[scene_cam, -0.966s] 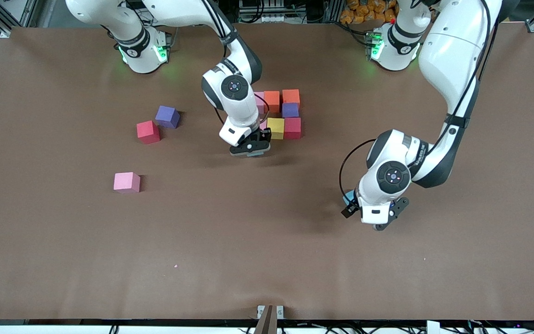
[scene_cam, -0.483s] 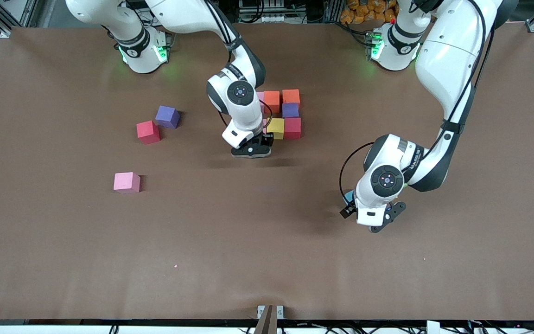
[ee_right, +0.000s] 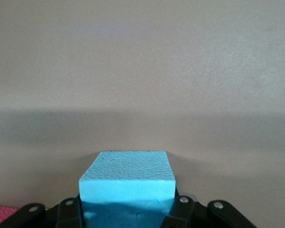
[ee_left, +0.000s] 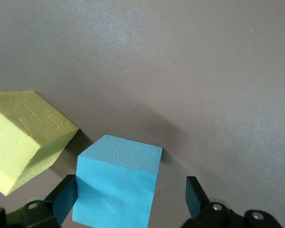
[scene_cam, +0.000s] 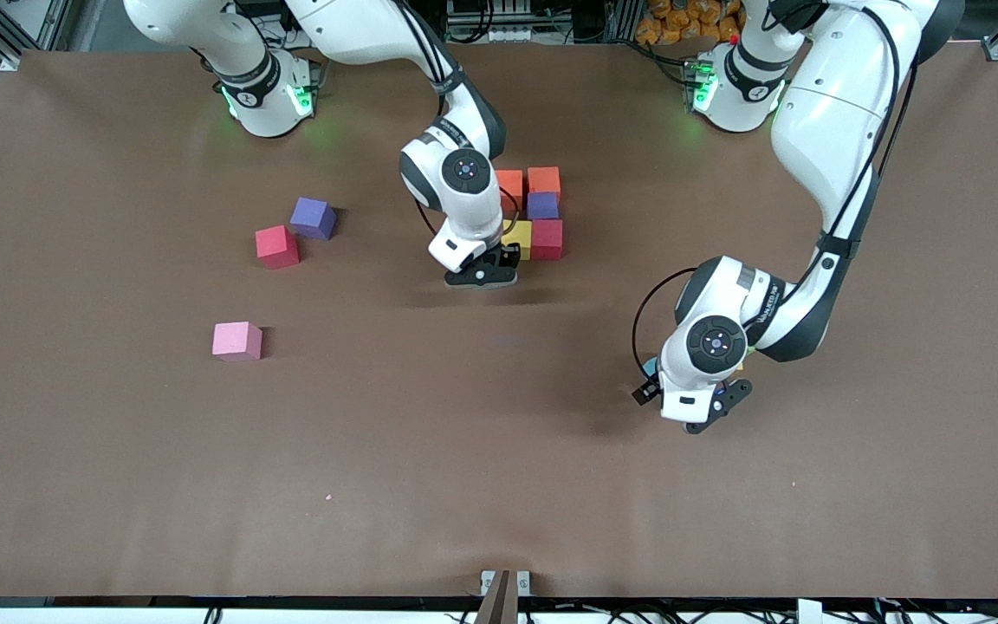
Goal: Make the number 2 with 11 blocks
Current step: 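Set the blue cube down with the right gripper while the left gripper lifts blue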
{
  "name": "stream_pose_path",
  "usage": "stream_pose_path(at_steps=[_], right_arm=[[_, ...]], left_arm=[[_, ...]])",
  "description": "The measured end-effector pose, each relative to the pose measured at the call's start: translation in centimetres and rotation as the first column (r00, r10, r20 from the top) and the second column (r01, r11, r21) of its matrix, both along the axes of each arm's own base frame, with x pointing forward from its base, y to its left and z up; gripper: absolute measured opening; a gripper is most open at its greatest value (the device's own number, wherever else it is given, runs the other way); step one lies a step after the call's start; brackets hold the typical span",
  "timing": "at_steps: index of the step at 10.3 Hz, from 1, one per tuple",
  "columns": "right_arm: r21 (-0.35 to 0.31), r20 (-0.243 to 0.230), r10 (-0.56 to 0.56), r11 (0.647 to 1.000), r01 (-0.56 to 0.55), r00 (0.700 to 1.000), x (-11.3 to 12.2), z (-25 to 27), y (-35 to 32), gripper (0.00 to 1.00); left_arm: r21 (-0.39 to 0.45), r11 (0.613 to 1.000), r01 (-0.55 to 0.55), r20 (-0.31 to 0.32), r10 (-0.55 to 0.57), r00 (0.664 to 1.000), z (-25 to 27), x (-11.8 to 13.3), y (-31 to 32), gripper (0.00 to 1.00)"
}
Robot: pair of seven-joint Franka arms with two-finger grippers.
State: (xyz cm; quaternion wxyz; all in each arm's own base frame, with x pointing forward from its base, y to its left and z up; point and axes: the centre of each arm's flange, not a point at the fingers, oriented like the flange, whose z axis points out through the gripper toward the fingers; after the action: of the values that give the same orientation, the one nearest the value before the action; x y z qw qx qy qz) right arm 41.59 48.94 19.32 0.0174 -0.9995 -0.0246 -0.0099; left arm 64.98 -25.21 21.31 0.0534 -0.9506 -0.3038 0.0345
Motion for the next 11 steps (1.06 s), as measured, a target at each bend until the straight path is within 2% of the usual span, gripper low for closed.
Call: stream_pose_path(at_steps=[3, 4, 5, 6, 8, 9, 10, 11], right_arm=[[-0.010, -0.007, 0.040, 0.999, -0.040, 0.999, 0.02, -0.01, -0.09, 0.59], [-0.016, -0.013, 0.050, 0.999, -0.051, 0.999, 0.09, -0.03, -0.22, 0.59], [-0.022, -0.018, 0.053, 0.998, -0.053, 0.998, 0.16, -0.04, -0.33, 0.59], [-0.025, -0.020, 0.054, 0.998, -0.054, 0.998, 0.21, -0.03, -0.39, 0.59], [-0.026, -0.022, 0.056, 0.998, -0.056, 0.998, 0.23, -0.02, -0.42, 0.56], [-0.027, -0.022, 0.056, 0.998, -0.056, 0.998, 0.24, -0.01, -0.41, 0.55], [-0.028, -0.024, 0.055, 0.998, -0.056, 0.998, 0.24, -0.05, -0.45, 0.59], [-0.039, -0.034, 0.053, 0.998, -0.055, 0.998, 0.21, -0.30, -0.65, 0.74]], left_arm=[[0.001, 1.000, 0.015, -0.007, -0.015, 1.000, -0.27, -0.06, 0.06, 0.94], [0.002, 1.000, 0.017, -0.011, -0.017, 1.000, -0.46, -0.10, 0.10, 0.85], [0.003, 1.000, 0.020, -0.014, -0.020, 1.000, -0.68, -0.14, 0.11, 0.84], [0.002, 1.000, 0.028, -0.016, -0.028, 0.999, -0.75, -0.15, 0.11, 0.77], [-0.001, 0.999, 0.042, -0.015, -0.042, 0.999, -0.68, -0.12, 0.06, 0.70], [-0.001, 0.999, 0.046, -0.015, -0.046, 0.999, -0.68, -0.12, 0.06, 0.71], [-0.002, 0.999, 0.049, -0.015, -0.049, 0.999, -0.67, -0.12, 0.06, 0.71], [-0.003, 0.998, 0.058, -0.015, -0.058, 0.998, -0.63, -0.07, 0.09, 0.72]])
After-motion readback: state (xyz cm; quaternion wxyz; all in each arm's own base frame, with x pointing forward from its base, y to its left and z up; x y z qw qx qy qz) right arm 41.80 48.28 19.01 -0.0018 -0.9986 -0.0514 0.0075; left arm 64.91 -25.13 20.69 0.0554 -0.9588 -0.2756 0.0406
